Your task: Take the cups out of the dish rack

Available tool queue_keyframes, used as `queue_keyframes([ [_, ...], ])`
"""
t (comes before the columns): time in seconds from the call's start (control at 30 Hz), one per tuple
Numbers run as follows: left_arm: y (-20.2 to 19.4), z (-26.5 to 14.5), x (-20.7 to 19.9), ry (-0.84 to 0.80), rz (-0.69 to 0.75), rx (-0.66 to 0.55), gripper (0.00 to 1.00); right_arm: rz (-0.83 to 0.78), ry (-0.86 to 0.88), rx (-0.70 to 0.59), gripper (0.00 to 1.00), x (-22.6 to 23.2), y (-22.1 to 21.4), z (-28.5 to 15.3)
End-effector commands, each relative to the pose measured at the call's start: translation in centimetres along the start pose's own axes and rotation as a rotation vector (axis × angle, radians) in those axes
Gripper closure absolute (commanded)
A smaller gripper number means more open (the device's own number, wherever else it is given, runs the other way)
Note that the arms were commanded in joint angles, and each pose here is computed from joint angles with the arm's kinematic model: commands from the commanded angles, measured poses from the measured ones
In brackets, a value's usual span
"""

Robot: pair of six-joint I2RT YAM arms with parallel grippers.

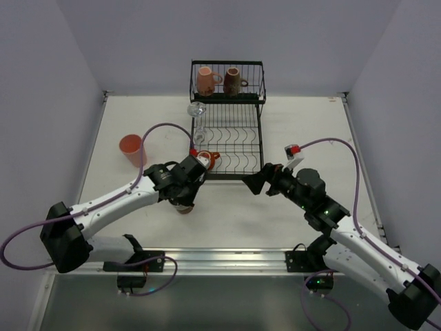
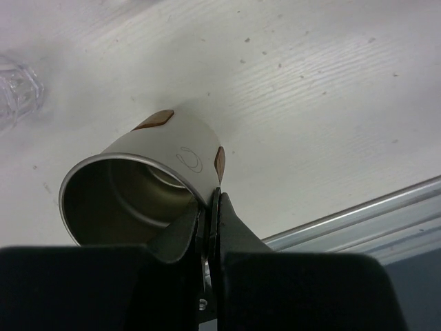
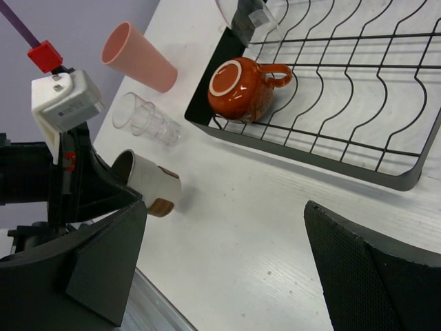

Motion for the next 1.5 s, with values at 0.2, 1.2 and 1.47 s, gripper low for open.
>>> queue_keyframes([
  [0.2,-0.7,3.0,0.2,0.219,0.086,0.046,1.00,-0.054,-0.035,0.000,0.01,-0.1,0.7,0.8],
  [1.2,5.4,-4.0,-1.1,0.150,-0.024,-0.353,0.12,-0.023,-0.054,0.058,0.16,0.2,1.3,6.7],
  [1.47,6.4,-9.0,0.3,0.056,-0.121,-0.683,0.06,0.009,-0.088,0.016,0.05,1.1,0.9,11.3],
])
Point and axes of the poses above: each gripper's point midway between its finger pads, its own z axis out along the fingers, its own x axis along the line the jaws close on, y = z × x, the point moved 9 cm from there along -z, back along the fingers, and after that the axes turned 4 degrees about -z, right-handed, at the moved point
